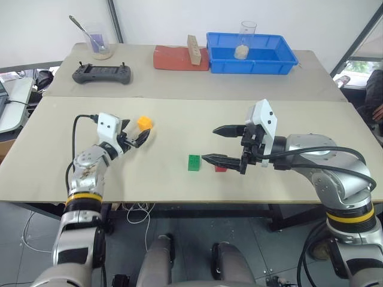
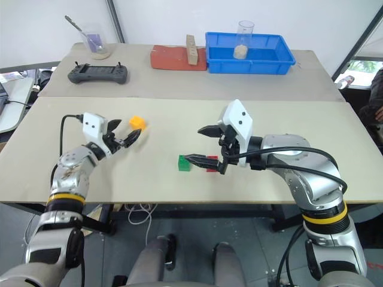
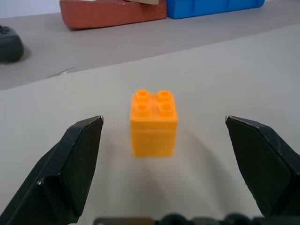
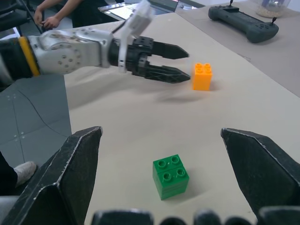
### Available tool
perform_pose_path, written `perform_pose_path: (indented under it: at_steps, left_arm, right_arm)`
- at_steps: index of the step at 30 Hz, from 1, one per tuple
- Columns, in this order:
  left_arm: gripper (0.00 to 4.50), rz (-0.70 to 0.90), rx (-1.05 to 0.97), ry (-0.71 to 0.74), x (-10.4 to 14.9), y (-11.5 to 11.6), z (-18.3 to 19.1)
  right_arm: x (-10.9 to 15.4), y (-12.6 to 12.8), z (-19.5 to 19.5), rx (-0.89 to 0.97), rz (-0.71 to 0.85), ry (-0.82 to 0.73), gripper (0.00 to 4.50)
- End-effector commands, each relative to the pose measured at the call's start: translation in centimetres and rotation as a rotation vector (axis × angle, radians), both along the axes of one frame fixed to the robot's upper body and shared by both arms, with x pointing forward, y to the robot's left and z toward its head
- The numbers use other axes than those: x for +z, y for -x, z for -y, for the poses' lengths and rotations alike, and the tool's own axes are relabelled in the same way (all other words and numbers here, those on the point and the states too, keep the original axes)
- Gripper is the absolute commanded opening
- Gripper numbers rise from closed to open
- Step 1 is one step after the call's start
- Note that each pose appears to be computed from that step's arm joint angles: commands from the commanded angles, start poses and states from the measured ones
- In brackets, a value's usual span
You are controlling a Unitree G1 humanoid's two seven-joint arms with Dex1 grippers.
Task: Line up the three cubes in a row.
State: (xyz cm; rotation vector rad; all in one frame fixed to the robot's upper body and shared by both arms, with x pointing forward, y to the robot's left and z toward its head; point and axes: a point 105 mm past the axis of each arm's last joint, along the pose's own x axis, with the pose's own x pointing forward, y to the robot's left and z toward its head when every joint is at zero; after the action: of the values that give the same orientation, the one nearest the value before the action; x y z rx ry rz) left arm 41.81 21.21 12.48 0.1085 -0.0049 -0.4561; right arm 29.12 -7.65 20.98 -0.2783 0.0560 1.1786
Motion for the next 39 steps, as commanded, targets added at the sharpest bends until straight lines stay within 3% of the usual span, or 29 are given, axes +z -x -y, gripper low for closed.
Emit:
perform_pose_path:
  at_steps: [1,4,5,8,12,13,17,19,22,28,30,39]
  left_arm:
    - [4.44,0.017,0.016,-0.025,0.4,-1.1,0.1]
    - [4.44,0.025,0.028,-0.023,0.7,-1.8,0.3]
    - [4.21,0.031,0.027,-0.024,0.8,-1.8,0.4]
    - [3.28,0.033,0.009,-0.02,0.9,-1.9,0.6]
    - [1.4,0.023,0.011,-0.013,0.6,-1.8,0.5]
    - [1.31,0.023,0.014,-0.013,0.6,-1.8,0.5]
    - [1.31,0.044,-0.034,-0.01,1.2,-1.7,1.2]
    - [1.31,0.07,-0.151,-0.008,2.1,-1.1,2.5]
    - [1.31,0.084,-0.414,-0.059,3.5,1.4,4.6]
    - [1.31,-0.033,-0.816,-0.194,1.9,7.8,5.7]
    - [1.31,-0.064,-0.886,-0.218,1.4,8.8,5.8]
    - [1.31,-0.102,-0.956,-0.285,0.3,7.1,6.1]
  right_arm:
    - [1.4,0.3,0.3,0.002,0.068,0.0,4.5]
    - [1.4,0.5,0.6,-0.01,0.068,0.009,4.5]
    - [1.4,0.5,0.8,-0.015,0.068,0.011,4.5]
    - [1.3,0.6,1.1,-0.029,0.07,0.018,4.5]
    - [1.1,0.8,1.4,-0.039,0.072,0.022,4.5]
    - [1.1,0.8,1.4,-0.04,0.072,0.017,4.5]
    - [1.3,0.9,1.3,-0.037,0.072,0.002,4.5]
    - [1.4,1.0,1.4,-0.032,0.075,0.003,4.5]
    - [1.6,1.4,1.8,-0.016,0.074,0.014,4.5]
    - [0.9,2.0,2.6,0.026,0.054,0.071,4.5]
    - [0.7,2.0,2.7,0.032,0.048,0.08,4.5]
    - [0.8,2.2,2.8,0.033,0.049,0.086,4.5]
